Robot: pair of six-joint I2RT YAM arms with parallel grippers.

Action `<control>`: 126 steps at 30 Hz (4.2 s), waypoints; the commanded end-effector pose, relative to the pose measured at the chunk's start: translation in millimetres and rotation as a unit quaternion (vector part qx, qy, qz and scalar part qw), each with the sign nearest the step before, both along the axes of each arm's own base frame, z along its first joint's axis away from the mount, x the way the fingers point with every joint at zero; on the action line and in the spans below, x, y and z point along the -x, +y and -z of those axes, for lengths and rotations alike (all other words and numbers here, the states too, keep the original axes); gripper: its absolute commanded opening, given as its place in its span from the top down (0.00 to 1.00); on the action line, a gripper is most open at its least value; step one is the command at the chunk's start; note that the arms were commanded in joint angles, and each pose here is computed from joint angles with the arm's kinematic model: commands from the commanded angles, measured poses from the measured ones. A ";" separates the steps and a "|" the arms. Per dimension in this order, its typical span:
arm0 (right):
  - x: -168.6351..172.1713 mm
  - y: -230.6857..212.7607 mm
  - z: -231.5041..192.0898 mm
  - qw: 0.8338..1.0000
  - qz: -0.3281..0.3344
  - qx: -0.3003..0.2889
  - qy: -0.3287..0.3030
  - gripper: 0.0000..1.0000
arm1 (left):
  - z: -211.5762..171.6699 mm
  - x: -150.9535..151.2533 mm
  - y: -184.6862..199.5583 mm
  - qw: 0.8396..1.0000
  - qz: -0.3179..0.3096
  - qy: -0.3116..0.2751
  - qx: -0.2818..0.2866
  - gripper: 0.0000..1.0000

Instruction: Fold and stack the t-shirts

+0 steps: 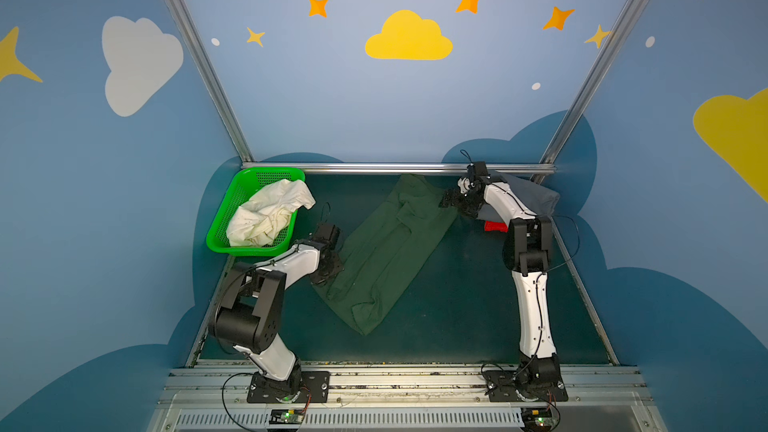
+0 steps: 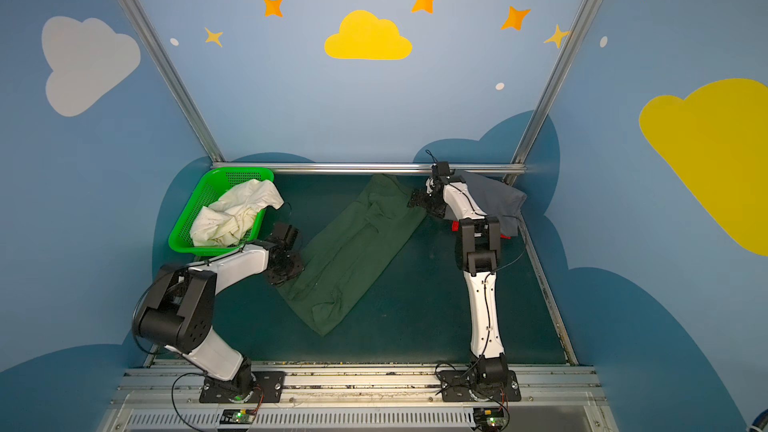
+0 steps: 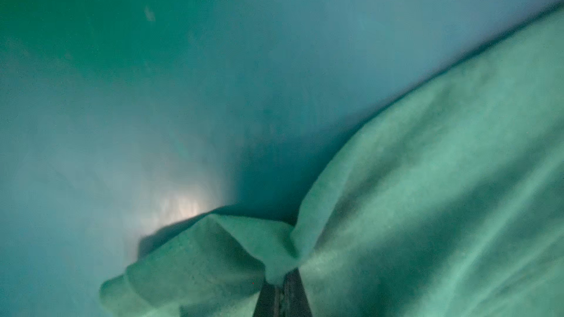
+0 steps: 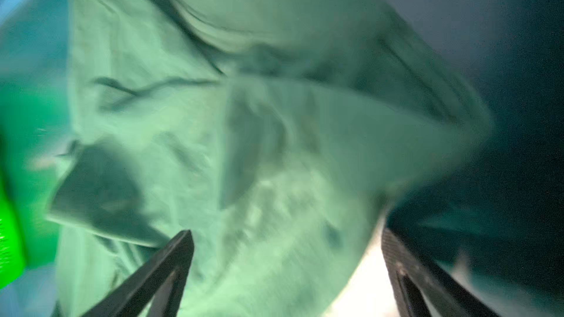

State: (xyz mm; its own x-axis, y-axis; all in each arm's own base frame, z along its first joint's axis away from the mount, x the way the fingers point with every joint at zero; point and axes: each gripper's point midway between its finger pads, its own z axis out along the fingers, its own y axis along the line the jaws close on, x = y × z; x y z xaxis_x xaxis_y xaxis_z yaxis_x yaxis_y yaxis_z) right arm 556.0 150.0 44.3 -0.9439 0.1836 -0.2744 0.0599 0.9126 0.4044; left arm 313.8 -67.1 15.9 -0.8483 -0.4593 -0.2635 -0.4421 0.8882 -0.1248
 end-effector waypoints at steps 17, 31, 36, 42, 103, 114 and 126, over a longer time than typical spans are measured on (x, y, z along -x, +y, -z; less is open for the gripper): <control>106.9 13.1 -5.5 0.999 0.018 -0.018 0.047 0.02 | 42.7 91.4 -49.5 0.993 0.051 0.104 0.030 0.97; 95.5 25.4 18.2 0.997 0.013 0.007 0.072 0.02 | 35.1 123.9 -54.7 0.990 0.086 0.110 -0.019 0.97; 71.6 29.1 20.0 0.997 0.005 0.013 0.080 0.03 | 34.4 136.0 -43.0 0.990 0.075 0.116 -0.032 0.97; 53.5 36.3 16.4 0.997 -0.006 0.006 0.082 0.03 | 34.5 146.1 -28.2 0.990 0.054 0.122 -0.054 0.97; 212.5 11.6 -19.5 0.995 0.004 -0.092 0.036 0.02 | -52.2 -216.5 -123.4 0.973 0.169 -0.055 0.148 0.32; 210.1 29.0 -12.2 0.989 0.000 -0.143 0.036 0.02 | -20.9 -244.7 -137.7 0.964 0.205 -0.035 0.163 0.39; 200.9 36.6 -3.1 0.986 -0.004 -0.158 0.049 0.02 | 5.1 -254.4 -175.5 0.956 0.227 -0.038 0.184 0.57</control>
